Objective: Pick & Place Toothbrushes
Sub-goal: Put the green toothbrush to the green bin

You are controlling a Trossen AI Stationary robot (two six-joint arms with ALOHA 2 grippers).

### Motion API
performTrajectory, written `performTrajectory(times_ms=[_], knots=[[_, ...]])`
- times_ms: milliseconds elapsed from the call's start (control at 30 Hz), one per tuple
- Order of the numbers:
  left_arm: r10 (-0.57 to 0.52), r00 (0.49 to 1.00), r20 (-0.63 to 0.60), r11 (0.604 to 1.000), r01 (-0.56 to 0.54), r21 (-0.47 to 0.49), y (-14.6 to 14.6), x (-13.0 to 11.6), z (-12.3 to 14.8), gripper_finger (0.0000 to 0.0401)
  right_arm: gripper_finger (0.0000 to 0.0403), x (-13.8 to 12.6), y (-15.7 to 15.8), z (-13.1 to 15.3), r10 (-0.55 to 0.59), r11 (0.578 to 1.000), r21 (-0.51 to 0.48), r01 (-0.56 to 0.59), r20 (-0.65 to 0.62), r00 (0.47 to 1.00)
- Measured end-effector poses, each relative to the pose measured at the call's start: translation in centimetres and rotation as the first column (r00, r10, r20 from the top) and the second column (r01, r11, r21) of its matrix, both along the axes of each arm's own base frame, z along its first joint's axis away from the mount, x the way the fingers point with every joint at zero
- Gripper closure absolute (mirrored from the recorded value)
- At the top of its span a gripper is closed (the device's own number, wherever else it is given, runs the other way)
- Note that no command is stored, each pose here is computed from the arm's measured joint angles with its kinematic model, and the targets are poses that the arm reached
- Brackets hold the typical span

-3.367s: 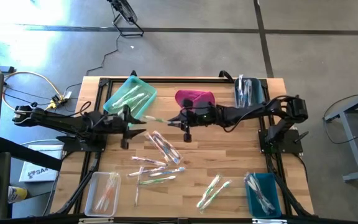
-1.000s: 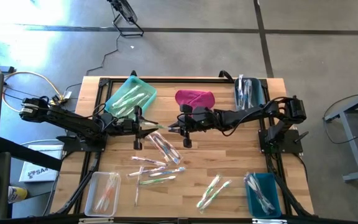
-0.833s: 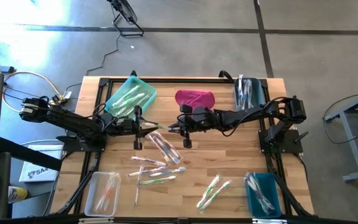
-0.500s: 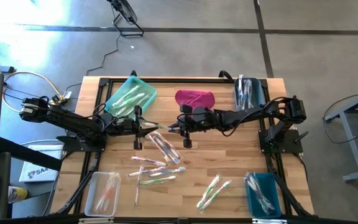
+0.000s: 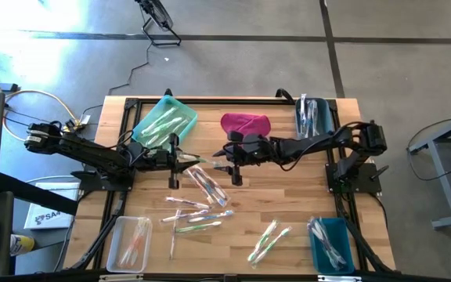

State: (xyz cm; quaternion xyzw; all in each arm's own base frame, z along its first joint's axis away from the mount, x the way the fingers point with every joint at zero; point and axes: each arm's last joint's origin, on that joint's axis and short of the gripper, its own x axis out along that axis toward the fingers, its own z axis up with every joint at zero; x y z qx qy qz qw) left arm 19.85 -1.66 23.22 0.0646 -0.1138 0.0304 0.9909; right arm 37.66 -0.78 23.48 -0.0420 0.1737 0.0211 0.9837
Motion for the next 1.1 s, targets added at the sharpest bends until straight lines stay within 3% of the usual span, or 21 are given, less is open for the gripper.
performTrajectory(times_ms=[267, 567, 700, 933, 1100], knots=[[0.097, 0.995, -0.009, 0.995, -0.097, -0.007, 0.3, -0.2, 0.1, 0.0358, 0.0146, -2.9, 0.1, 2.7, -0.025, 0.997, 0.070, 0.033, -0.100, 0.995], [0.259, 0.954, -0.151, 0.963, -0.267, -0.036, 3.1, -0.8, 2.0, 0.0358, 0.0151, -4.3, 0.1, 3.4, -0.037, 0.994, 0.096, 0.053, -0.160, 0.986], [0.323, 0.891, -0.319, 0.931, -0.360, -0.063, 4.8, -0.9, 3.9, 0.0358, 0.0157, -4.1, 0.1, 2.9, -0.037, 0.994, 0.096, 0.056, -0.190, 0.981], [0.390, 0.698, -0.600, 0.843, -0.533, -0.072, 7.4, -1.7, 7.1, 0.0358, 0.0160, -3.9, 0.0, 2.5, -0.037, 0.994, 0.096, 0.057, -0.200, 0.979], [0.464, 0.590, -0.660, 0.771, -0.637, -0.028, 8.9, -2.5, 9.0, 0.0358, 0.0160, -3.9, 0.0, 2.5, -0.046, 0.990, 0.120, 0.072, -0.201, 0.979]])
